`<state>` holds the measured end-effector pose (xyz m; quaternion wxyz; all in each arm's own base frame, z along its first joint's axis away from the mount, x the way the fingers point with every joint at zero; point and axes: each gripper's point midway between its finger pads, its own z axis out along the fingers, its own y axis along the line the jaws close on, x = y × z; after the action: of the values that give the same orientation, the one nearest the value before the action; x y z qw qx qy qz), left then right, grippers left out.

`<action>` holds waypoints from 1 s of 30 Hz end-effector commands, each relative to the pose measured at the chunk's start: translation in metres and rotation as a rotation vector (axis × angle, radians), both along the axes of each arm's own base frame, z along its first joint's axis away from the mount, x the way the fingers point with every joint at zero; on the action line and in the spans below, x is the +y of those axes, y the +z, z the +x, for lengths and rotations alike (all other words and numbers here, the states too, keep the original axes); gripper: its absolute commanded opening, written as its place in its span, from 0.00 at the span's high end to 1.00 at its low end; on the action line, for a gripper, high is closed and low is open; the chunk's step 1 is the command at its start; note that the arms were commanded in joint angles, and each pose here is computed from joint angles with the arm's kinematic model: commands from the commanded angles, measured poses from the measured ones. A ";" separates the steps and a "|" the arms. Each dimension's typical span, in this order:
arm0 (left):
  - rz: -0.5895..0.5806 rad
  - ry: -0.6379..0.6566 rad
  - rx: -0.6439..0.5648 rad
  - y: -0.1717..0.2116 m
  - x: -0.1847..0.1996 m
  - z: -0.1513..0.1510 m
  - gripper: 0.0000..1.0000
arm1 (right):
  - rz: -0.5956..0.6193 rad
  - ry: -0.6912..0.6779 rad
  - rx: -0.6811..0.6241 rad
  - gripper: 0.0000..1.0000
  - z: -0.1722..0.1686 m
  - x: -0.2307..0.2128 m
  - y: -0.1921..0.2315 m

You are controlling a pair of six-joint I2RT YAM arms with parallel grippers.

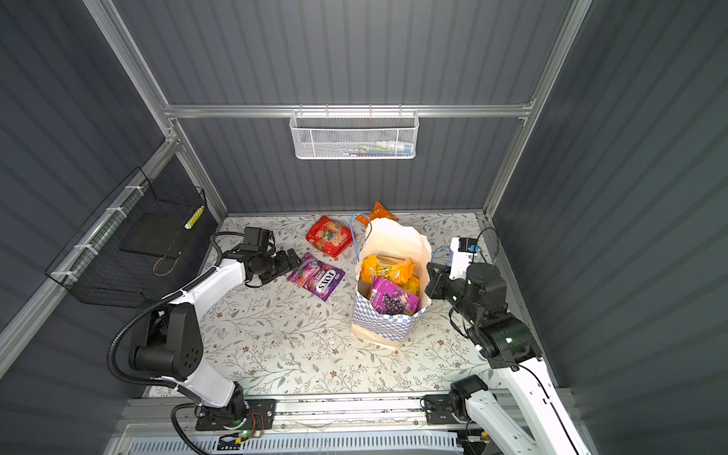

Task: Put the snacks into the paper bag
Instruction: 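Withdraw the left gripper and move it to the purple Fox's candy bag, then grasp the purple Fox's candy bag with the left gripper and lift it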

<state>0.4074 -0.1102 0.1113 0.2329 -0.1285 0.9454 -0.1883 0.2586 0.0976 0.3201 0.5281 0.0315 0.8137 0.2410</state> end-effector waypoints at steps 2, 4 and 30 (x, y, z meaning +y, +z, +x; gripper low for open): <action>0.018 -0.049 0.028 -0.013 0.002 0.016 0.06 | -0.004 0.013 0.004 1.00 0.000 0.002 -0.004; 0.031 -0.061 0.035 -0.019 0.001 0.023 0.06 | -0.004 0.013 0.005 1.00 0.000 0.002 -0.004; -0.111 -0.146 0.241 -0.090 -0.024 0.000 0.46 | -0.002 0.019 0.002 1.00 -0.001 0.003 -0.003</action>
<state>0.4300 -0.1346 0.0362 0.1360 -0.0743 0.9596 -0.2349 0.2576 0.0998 0.3203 0.5260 0.0274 0.8136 0.2463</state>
